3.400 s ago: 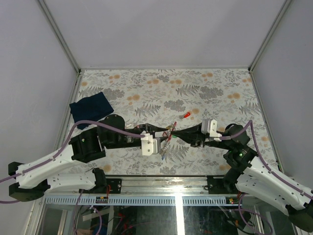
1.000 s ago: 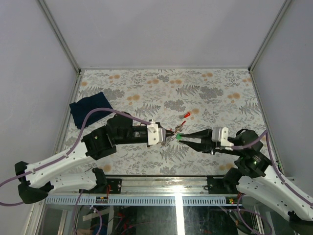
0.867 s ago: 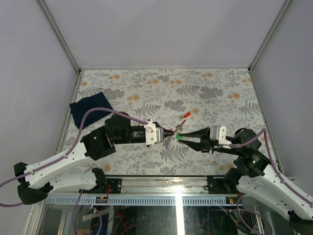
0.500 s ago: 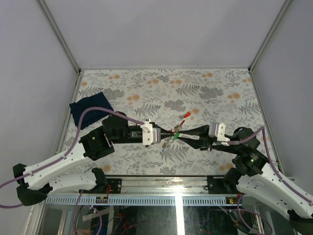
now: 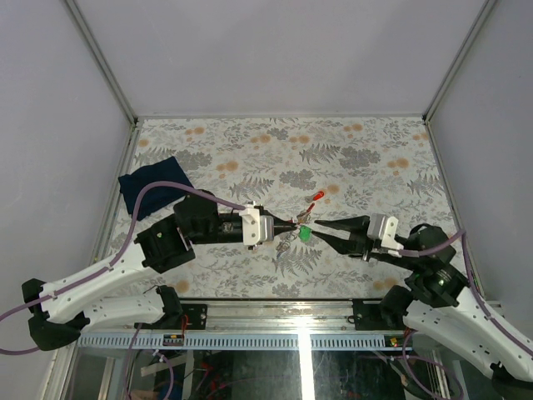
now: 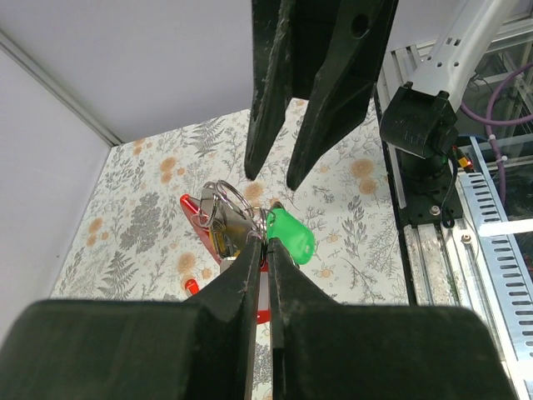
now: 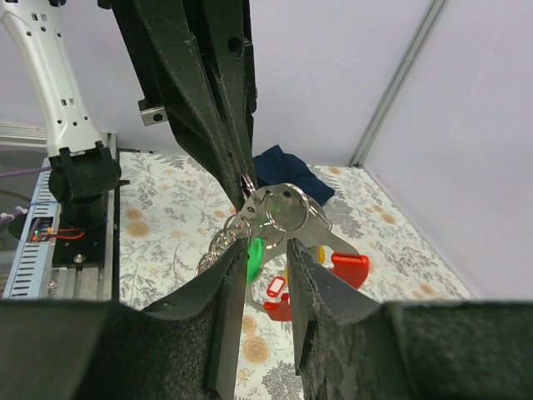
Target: Put the keys on the keyring
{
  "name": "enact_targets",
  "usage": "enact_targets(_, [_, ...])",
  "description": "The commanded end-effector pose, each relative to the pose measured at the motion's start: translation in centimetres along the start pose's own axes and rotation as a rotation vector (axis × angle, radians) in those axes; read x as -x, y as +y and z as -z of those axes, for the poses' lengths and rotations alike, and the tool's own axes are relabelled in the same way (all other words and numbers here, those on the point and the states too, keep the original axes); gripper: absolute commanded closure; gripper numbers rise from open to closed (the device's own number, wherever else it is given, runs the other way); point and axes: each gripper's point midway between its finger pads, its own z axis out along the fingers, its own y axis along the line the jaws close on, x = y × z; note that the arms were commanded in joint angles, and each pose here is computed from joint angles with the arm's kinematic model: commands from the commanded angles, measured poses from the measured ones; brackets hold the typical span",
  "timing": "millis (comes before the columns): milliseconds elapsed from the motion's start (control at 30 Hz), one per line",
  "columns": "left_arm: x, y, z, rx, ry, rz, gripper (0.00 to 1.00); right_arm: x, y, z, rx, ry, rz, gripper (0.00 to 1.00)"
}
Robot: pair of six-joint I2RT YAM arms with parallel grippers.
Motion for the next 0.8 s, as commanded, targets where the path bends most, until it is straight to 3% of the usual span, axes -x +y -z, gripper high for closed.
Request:
enact_targets(0, [2.5,2.0,0.0,0.088,-0.094,-0.030,1.00,2.0,-0.7,0.8,-0.042,-0.033,0.046,0.68])
enact_targets(367, [2.3,2.8,-0.4,0.118,-0.087,-0.006,1.00,2.6,1.5,-1.4,0.119,-0.112,-0.028,0.67])
enact_targets(767, [2.4,2.6,-0.4,0.110,-0.088,-0.012,1.00,1.0,-0.2,-2.1,0.029,-0.082,-0.029,0.70])
